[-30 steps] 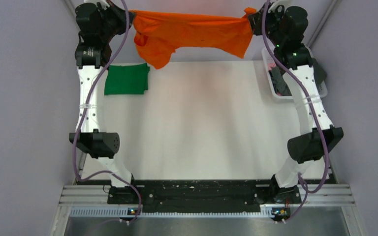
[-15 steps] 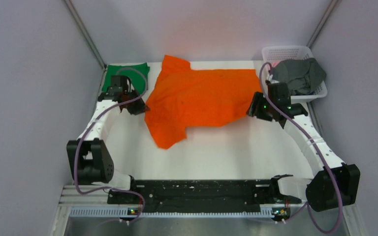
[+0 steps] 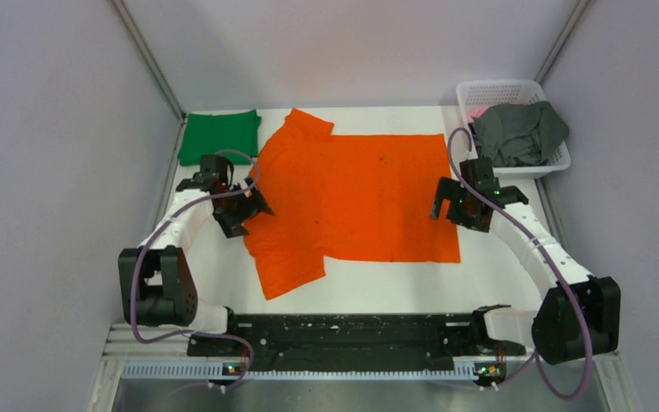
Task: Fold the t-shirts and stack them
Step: Flatten out the tshirt, then grab the side of the flattened tshirt closest away from the robot with both arms
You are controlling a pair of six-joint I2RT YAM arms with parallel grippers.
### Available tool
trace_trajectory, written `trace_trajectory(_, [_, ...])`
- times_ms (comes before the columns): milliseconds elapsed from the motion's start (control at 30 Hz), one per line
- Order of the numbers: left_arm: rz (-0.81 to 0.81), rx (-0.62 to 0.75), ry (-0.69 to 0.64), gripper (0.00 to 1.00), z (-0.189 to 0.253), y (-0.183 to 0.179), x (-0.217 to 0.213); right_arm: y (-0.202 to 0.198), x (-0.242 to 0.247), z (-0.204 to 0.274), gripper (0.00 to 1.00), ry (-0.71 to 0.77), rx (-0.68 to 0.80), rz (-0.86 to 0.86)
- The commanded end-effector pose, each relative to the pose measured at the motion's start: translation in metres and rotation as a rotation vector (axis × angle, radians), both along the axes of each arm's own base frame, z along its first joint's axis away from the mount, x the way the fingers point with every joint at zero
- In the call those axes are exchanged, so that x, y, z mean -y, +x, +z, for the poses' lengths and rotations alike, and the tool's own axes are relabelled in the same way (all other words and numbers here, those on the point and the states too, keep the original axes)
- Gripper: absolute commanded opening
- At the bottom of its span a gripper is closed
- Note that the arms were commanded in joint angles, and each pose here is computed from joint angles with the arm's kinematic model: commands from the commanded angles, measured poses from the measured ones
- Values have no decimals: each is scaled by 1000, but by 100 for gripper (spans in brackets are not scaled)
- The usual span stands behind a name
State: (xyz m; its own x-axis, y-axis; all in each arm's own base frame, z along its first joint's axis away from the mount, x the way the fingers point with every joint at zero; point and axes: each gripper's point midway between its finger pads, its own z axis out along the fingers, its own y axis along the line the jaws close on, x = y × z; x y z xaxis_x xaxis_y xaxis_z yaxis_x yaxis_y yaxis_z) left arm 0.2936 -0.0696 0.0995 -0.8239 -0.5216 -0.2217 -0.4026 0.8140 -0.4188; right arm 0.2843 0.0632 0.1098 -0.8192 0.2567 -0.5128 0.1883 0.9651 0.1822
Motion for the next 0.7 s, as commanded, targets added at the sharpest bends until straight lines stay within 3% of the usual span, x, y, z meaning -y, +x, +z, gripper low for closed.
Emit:
trace_trajectory(0, [-50, 3, 17, 99, 4, -17, 18, 23, -14, 5, 99, 63, 92, 46])
trace_trajectory(233, [-35, -197, 123, 99, -25, -112, 24, -23, 22, -24, 99, 0, 53, -223])
trace_trajectory(400, [-4, -308, 95, 79, -56, -164, 28, -49, 38, -32, 99, -8, 70, -351])
trace_trajectory(500, [21, -297, 71, 65, -69, -172, 29, -52, 41, -30, 99, 6, 103, -388])
trace_trajectory(667, [77, -257, 85, 54, -83, -159, 27, -53, 32, -42, 95, 60, 98, -374])
